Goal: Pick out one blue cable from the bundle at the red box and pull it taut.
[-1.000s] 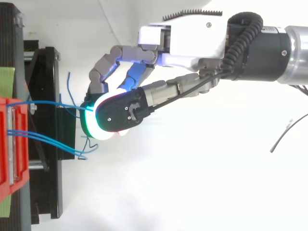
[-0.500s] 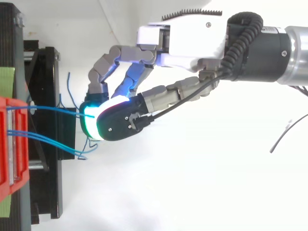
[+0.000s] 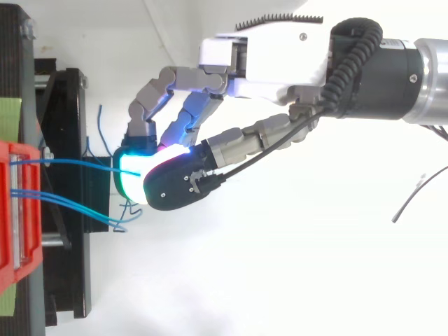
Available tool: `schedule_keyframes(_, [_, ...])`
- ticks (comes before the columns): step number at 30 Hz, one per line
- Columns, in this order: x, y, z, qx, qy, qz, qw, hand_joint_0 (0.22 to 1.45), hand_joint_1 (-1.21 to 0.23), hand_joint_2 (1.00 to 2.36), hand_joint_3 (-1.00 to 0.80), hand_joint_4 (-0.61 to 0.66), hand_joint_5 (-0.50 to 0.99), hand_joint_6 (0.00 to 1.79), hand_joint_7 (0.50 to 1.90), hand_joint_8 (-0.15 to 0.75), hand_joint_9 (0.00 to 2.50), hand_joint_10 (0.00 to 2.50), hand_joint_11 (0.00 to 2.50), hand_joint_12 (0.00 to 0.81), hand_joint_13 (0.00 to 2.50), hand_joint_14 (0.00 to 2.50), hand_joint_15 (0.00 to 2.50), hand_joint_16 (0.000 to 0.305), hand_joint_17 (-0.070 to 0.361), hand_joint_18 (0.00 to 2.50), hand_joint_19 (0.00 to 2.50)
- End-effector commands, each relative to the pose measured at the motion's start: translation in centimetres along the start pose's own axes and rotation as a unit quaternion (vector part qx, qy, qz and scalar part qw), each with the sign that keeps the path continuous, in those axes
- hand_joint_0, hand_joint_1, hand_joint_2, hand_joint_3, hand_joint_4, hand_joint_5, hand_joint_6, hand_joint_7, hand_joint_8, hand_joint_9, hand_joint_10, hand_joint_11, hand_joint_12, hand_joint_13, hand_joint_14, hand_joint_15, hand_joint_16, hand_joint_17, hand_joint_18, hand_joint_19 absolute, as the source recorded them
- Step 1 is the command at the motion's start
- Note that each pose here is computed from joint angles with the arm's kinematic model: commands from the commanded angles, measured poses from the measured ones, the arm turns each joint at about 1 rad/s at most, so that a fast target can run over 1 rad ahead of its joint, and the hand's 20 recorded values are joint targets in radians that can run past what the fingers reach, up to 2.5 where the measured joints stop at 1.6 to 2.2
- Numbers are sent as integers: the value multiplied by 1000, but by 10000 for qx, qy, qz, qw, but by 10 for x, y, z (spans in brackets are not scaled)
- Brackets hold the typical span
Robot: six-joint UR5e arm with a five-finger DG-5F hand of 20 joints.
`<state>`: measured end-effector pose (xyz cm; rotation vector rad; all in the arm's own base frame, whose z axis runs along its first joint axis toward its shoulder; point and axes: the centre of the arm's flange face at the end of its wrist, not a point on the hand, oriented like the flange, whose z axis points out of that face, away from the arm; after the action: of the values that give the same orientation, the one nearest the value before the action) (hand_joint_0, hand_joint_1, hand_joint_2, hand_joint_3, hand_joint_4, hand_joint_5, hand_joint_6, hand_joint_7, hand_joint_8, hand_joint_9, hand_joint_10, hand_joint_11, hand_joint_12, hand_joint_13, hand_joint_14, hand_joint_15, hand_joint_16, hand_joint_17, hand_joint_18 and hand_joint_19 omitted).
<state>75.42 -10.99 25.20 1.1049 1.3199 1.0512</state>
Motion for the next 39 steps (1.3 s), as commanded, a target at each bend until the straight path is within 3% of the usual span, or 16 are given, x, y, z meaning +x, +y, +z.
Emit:
schedule_keyframes(1, [0,1,0,-6,-2,0,10000,607,-657,1017,-175,104,-146,915,770,304,917,27,735,414,832,22,625,61,137,666,713])
schedule_keyframes(8, [0,0,0,1,-1,0,10000,573,-602,1008,-396,130,-145,897,760,299,924,29,743,409,828,23,626,59,133,652,722])
schedule_keyframes(14, [0,0,0,1,-1,8,10000,556,-566,1001,-484,134,-146,891,753,303,941,28,737,413,840,22,622,59,134,663,720])
schedule_keyframes(21, [0,0,0,-6,-2,0,10000,572,-623,1003,-457,125,-144,887,780,301,942,29,741,411,839,23,629,59,133,662,712])
schedule_keyframes(26, [0,0,0,-6,-2,8,10000,614,-714,1014,-305,73,-138,920,796,299,955,27,744,404,845,22,619,58,129,664,714])
schedule_keyframes(39, [0,0,0,1,-1,0,10000,643,-747,1018,-173,-25,-122,945,856,308,993,29,745,407,867,24,615,58,131,705,697])
